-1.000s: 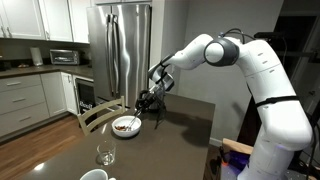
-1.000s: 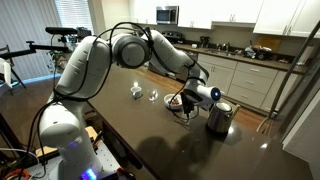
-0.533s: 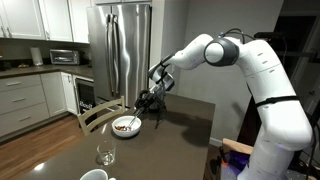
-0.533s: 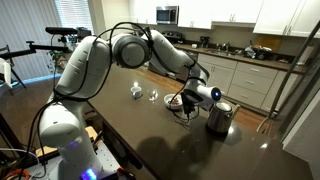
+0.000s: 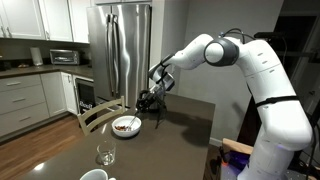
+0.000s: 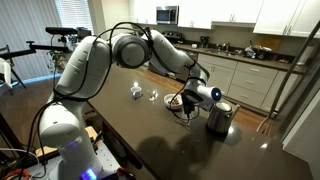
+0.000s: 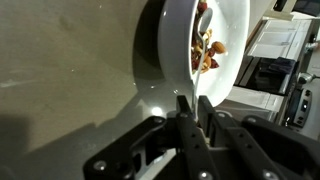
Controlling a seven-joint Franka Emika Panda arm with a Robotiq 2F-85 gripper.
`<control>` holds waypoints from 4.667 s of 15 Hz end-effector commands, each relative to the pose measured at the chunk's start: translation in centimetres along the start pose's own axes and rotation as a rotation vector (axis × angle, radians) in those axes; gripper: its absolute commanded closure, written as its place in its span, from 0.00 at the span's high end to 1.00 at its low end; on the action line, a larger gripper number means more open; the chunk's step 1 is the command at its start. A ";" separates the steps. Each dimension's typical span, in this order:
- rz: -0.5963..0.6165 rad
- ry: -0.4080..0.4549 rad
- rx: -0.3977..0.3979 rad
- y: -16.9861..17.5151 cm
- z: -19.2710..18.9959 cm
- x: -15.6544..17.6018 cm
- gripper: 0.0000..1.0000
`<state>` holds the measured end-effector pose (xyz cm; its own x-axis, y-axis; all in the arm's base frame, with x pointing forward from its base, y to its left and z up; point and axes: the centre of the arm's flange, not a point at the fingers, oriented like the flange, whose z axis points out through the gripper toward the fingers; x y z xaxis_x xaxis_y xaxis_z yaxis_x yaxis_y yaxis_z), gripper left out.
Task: Use the spoon to put some of the contents in the white bowl into the glass
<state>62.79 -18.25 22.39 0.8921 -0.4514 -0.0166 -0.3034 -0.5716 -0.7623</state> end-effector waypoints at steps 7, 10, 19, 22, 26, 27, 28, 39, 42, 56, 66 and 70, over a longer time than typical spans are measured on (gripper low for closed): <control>0.040 -0.043 -0.049 -0.3 -1.9 0.4 0.45; 0.049 -0.046 -0.052 -0.3 -2.1 0.5 0.12; 0.061 -0.049 -0.054 -0.3 -2.4 0.4 0.30; 0.086 -0.029 -0.056 -0.5 -2.6 0.2 0.49; 0.137 0.005 -0.067 -1.1 -3.1 -0.7 0.75; 0.150 0.017 -0.070 -1.2 -3.4 -1.0 0.81; 0.162 0.032 -0.070 -1.4 -3.7 -1.3 0.86; 0.328 0.163 0.089 -2.4 -2.4 -6.8 1.00; 0.344 0.161 0.109 -2.4 -1.4 -7.6 1.00; 0.132 0.031 0.172 -0.5 -1.1 -6.4 1.00; 0.056 -0.013 0.111 0.1 -0.1 -3.5 1.00; 0.033 -0.011 0.104 -0.1 0.1 -2.4 0.73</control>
<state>59.65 -16.40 22.62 0.8707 -0.4880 -0.0609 -0.3223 -0.4726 -0.8202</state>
